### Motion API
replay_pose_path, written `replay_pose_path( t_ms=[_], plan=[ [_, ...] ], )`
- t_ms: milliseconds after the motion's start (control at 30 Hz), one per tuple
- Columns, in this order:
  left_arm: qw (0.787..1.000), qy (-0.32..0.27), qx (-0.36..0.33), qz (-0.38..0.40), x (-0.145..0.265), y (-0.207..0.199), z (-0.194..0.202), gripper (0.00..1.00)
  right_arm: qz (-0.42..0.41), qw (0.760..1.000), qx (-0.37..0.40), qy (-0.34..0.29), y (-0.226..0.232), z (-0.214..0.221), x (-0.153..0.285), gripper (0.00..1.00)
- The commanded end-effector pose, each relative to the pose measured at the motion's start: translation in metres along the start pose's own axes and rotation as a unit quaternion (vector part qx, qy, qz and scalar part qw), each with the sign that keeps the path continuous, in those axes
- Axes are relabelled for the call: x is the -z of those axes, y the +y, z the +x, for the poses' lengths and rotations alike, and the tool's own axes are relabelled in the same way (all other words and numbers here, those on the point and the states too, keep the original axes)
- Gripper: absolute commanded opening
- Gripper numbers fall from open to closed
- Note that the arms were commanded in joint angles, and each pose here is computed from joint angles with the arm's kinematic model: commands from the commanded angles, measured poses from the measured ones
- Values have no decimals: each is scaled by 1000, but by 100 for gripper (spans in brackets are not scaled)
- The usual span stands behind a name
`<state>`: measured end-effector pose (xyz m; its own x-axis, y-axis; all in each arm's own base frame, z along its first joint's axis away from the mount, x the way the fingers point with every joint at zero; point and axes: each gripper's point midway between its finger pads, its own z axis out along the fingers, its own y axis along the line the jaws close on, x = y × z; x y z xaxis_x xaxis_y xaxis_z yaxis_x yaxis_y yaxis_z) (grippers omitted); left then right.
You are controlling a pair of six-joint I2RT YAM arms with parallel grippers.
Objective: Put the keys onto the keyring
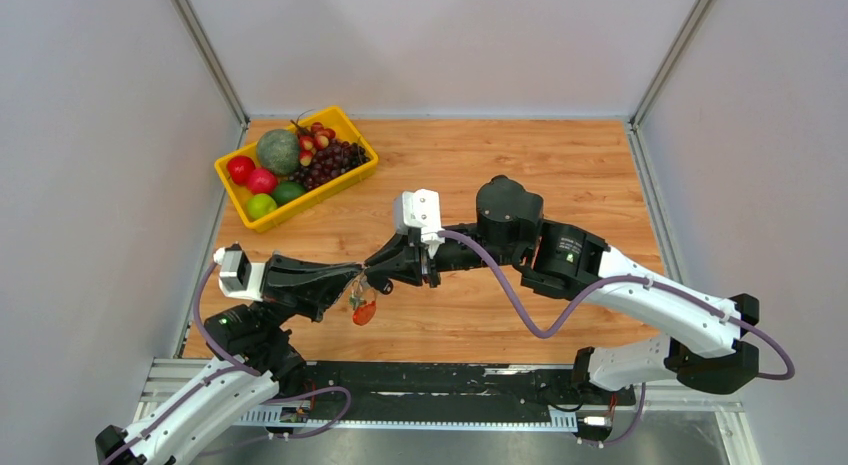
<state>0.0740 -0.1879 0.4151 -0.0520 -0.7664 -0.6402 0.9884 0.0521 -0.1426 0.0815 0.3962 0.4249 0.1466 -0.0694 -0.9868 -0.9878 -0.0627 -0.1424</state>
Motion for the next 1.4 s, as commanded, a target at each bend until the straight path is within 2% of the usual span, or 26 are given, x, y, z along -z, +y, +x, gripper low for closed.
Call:
replay_pose_path(
  t_ms=[0,167,367,400,433,467,500,600,667,733,1000,1200,1367],
  plan=[
    [999,-28,-9,27,-1,-15,-15,0,0,999,14,-37,0,-26,0,17],
    [999,-39,-15,27,0,-17,-21,0,-3,999,12,-38,2,-26,1,0],
    [998,-45,-16,30,-1,-17,-23,0,-1,999,0,-35,3,-24,2,0],
    [999,-39,-12,33,-1,-18,-20,3,8,999,-6,-32,1,-23,3,0],
    [999,-31,-7,31,-1,-17,-17,8,18,999,-12,-26,-2,-20,4,0],
    [999,-19,-2,37,-1,-20,-14,18,28,999,-19,-20,-4,-18,5,0],
    [999,0,5,35,-2,-19,-8,23,37,999,-30,-13,-7,-15,7,0],
    [996,76,10,45,0,-26,11,46,66,996,-64,13,-12,-5,14,0],
    [993,113,9,34,2,-25,17,55,74,993,-86,28,-12,1,20,0],
    [989,144,1,16,3,-22,20,59,67,991,-105,42,-6,8,25,0],
    [966,253,-27,-54,9,-4,29,60,38,981,-162,97,19,39,43,0],
    [949,313,-12,-35,15,-8,44,57,-7,964,-220,152,36,67,43,0],
    [926,377,16,-26,24,-10,60,57,-42,942,-266,199,44,98,42,0]
  ],
)
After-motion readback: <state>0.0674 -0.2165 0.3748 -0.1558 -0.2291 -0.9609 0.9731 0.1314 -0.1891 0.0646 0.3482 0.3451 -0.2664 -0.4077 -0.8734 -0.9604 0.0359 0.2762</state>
